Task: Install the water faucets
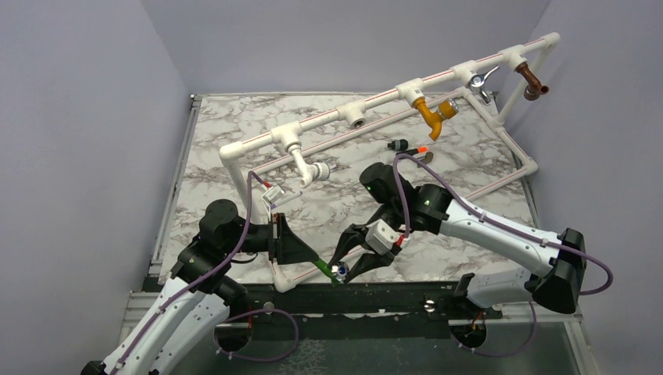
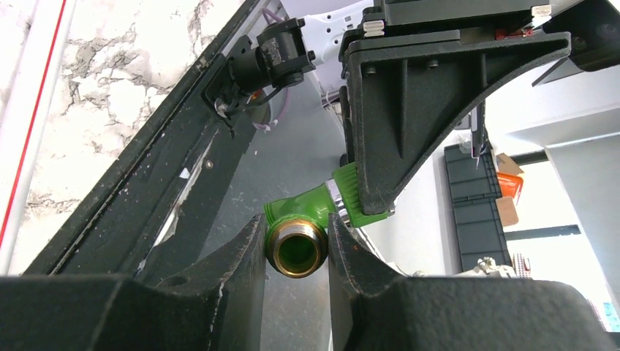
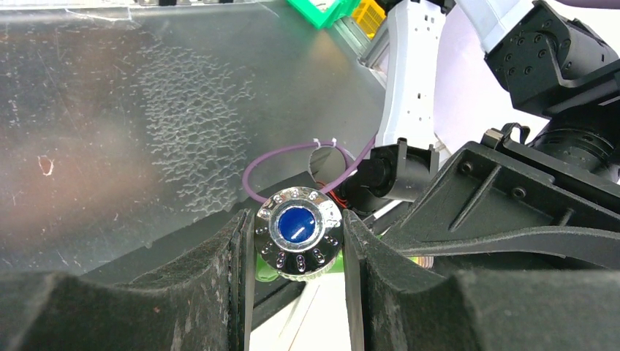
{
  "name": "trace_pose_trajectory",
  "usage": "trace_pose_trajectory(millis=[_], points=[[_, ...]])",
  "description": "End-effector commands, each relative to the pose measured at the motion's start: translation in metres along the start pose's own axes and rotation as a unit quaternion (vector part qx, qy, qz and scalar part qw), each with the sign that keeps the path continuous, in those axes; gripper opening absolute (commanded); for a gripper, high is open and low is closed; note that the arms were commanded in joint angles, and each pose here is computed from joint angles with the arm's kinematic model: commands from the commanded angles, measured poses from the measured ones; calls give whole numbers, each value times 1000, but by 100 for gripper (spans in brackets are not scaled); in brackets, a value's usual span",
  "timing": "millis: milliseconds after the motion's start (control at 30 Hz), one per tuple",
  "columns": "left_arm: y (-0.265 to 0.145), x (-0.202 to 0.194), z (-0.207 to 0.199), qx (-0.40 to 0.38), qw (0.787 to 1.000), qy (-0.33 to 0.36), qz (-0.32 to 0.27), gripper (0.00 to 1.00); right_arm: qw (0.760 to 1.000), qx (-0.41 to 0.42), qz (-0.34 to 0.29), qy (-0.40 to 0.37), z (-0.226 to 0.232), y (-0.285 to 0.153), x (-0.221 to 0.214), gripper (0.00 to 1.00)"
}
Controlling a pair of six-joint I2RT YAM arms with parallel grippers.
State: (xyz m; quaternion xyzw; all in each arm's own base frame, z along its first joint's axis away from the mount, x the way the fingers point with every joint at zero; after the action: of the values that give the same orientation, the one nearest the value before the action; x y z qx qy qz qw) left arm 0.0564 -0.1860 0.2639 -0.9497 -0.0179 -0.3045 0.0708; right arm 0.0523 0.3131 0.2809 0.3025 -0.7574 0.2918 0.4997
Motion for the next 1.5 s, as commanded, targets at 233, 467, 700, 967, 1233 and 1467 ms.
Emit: trace_pose_trajectory(millis=[233, 467, 700, 967, 1233, 1467], points=[[-2, 0, -11, -29, 999, 34, 2, 0, 997, -62, 19, 29, 3, -6, 7, 65], [-4, 5, -16, -27, 998, 51, -15, 0, 987, -140, 26, 77, 9, -14, 10, 73], [-8, 13, -20, -13, 996, 73, -53, 0, 939, -309, 25, 146, 11, -36, -3, 73], [-13, 29, -18, 26, 988, 70, -135, 0, 879, -428, -47, 206, 23, -52, -10, 71], [-20, 41, -19, 34, 976, 38, -212, 0, 848, -472, -167, 174, 36, -60, -8, 79], [-28, 47, -15, 40, 961, 5, -273, 0, 844, -484, -132, 189, 16, -61, -15, 100]])
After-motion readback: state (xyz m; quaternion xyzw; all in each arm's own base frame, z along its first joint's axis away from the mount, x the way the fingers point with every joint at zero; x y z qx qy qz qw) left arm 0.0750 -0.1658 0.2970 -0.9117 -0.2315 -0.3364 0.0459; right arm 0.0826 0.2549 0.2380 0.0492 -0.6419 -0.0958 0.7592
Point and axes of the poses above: each gripper's point midway between its finger pads, its own y axis out along the fingers, its own z axis along the line the jaws close on, x = y × z, the point moved 4 cm from there along -y, back along the fingers, and after that the axes turned 7 degrees about y, right-handed, at the moved point
